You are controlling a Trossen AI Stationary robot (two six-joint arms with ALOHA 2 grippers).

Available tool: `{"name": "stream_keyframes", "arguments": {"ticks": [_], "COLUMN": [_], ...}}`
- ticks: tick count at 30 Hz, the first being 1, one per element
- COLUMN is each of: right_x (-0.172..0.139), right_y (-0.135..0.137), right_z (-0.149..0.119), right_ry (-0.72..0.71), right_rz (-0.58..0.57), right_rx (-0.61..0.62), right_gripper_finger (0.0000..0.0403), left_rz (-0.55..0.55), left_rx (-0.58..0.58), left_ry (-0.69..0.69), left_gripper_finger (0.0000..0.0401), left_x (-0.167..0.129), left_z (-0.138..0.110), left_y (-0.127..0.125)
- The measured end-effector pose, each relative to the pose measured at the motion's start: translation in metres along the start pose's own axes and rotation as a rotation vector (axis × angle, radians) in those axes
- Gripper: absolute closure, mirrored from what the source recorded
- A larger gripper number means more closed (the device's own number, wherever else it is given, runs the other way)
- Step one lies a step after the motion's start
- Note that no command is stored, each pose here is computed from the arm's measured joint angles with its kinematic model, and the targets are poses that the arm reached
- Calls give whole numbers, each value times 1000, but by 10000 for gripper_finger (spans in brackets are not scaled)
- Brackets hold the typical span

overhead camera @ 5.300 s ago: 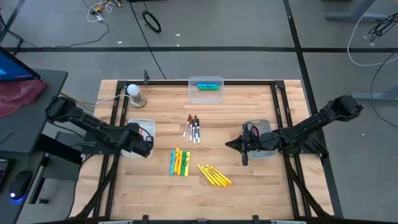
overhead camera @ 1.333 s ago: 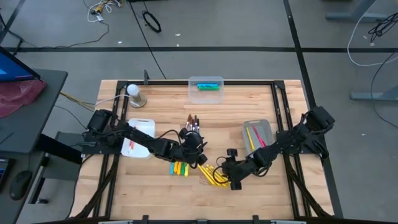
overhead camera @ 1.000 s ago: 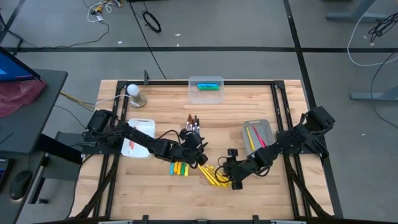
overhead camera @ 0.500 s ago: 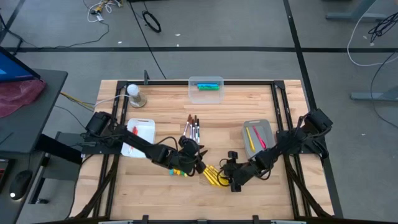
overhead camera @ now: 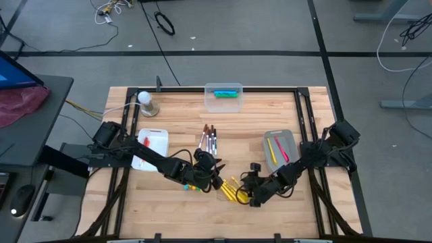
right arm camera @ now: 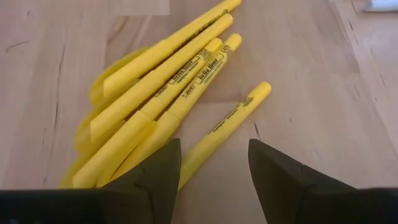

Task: Pick & Place Markers
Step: Put the yellow pen into the gray bin

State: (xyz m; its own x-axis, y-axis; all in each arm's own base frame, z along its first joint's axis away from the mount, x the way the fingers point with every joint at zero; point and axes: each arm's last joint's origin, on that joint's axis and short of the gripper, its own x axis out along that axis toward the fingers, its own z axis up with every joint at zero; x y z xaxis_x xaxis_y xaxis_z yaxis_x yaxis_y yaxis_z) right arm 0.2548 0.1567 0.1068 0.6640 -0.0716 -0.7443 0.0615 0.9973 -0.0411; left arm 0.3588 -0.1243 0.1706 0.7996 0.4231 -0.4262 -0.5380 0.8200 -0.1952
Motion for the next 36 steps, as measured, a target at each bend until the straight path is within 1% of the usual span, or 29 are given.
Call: {"name": "stream_keyframes", "arguments": {"ticks": [8,12,18,21,24,28,32,34,36], "right_x": [0,0,3,6,7,7,7,6,4], "right_y": [-4,-5,-11,-17,-19,-20,-20,-19,-19], "right_z": [-4,-5,-4,-1,0,0,0,1,5], "right_ry": [38,42,62,92,102,102,102,92,75], "right_rz": [-47,-66,-71,-40,-30,-33,-40,-35,-42], "right_rx": [84,89,105,120,111,99,148,183,229], "right_gripper_finger": [211,211,220,240,270,326,383,388,382], "left_rz": [3,4,4,3,3,3,4,3,3], "left_rx": [6,42,43,44,44,44,44,44,44], "left_ry": [0,-1,-1,-1,-1,-1,-1,-1,-1], "left_gripper_finger": [273,273,273,273,273,273,273,273,273], "left_x": [1,1,1,1,1,1,1,1,1], "left_z": [0,1,1,1,1,1,1,1,1], "left_y": [1,1,1,1,1,1,1,1,1]}}
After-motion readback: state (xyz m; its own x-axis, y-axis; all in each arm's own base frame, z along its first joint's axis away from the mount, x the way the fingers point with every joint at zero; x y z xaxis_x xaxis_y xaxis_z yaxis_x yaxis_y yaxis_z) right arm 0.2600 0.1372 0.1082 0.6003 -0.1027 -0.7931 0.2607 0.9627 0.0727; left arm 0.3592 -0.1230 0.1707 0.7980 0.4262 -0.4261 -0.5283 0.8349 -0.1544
